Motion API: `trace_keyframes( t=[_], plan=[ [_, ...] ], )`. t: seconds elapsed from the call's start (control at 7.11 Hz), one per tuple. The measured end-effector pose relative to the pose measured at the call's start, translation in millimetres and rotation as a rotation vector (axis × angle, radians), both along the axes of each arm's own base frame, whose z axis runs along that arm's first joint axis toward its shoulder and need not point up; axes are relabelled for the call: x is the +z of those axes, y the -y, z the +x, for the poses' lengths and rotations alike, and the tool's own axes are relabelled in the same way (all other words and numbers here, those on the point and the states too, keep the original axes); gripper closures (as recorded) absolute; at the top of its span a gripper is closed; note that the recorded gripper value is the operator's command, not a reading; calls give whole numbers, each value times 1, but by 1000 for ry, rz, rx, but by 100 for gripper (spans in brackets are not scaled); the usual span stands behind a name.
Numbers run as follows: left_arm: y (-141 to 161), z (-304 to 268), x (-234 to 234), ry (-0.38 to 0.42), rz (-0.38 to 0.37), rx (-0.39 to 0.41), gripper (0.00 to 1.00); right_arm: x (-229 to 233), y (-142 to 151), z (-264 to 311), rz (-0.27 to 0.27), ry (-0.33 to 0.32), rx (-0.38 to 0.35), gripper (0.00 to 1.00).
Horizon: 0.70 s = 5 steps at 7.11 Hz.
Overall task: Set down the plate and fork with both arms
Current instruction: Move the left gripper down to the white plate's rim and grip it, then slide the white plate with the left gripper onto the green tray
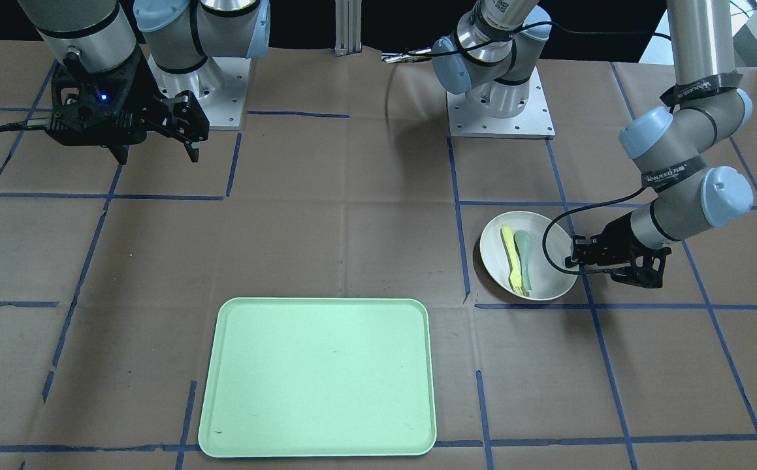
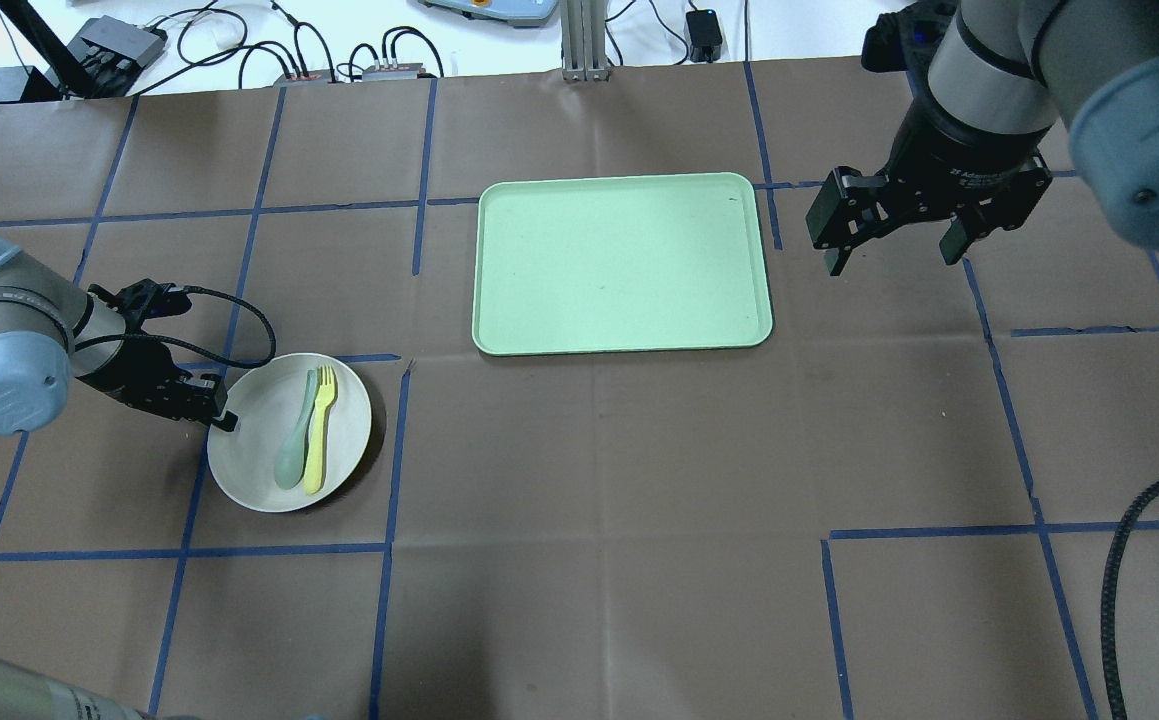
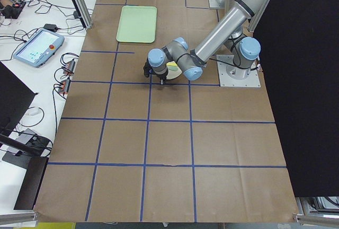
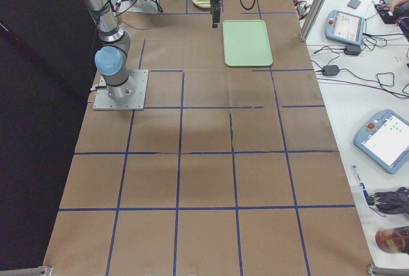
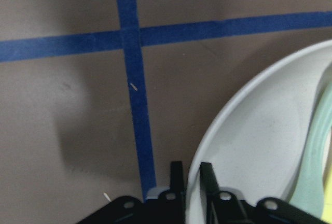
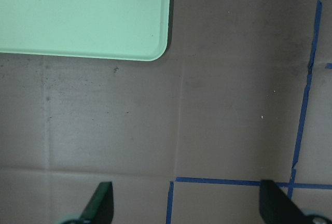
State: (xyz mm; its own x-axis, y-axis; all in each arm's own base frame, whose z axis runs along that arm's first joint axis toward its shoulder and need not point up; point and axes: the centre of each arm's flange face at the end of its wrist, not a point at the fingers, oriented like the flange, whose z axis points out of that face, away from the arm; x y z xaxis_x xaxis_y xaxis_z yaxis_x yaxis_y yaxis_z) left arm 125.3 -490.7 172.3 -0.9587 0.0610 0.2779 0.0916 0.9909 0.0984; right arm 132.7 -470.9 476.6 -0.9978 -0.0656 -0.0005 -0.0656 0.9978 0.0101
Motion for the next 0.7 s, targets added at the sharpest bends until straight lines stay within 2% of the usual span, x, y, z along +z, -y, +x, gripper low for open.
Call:
trace_keyframes(
  t=[0.42, 0.7],
  plan=[
    [10, -16, 11, -41, -32, 66, 100, 0, 0, 0, 0, -1, 0, 0],
    [32, -59, 26, -85, -58, 102, 100, 0, 0, 0, 0, -1, 0, 0]
  ],
)
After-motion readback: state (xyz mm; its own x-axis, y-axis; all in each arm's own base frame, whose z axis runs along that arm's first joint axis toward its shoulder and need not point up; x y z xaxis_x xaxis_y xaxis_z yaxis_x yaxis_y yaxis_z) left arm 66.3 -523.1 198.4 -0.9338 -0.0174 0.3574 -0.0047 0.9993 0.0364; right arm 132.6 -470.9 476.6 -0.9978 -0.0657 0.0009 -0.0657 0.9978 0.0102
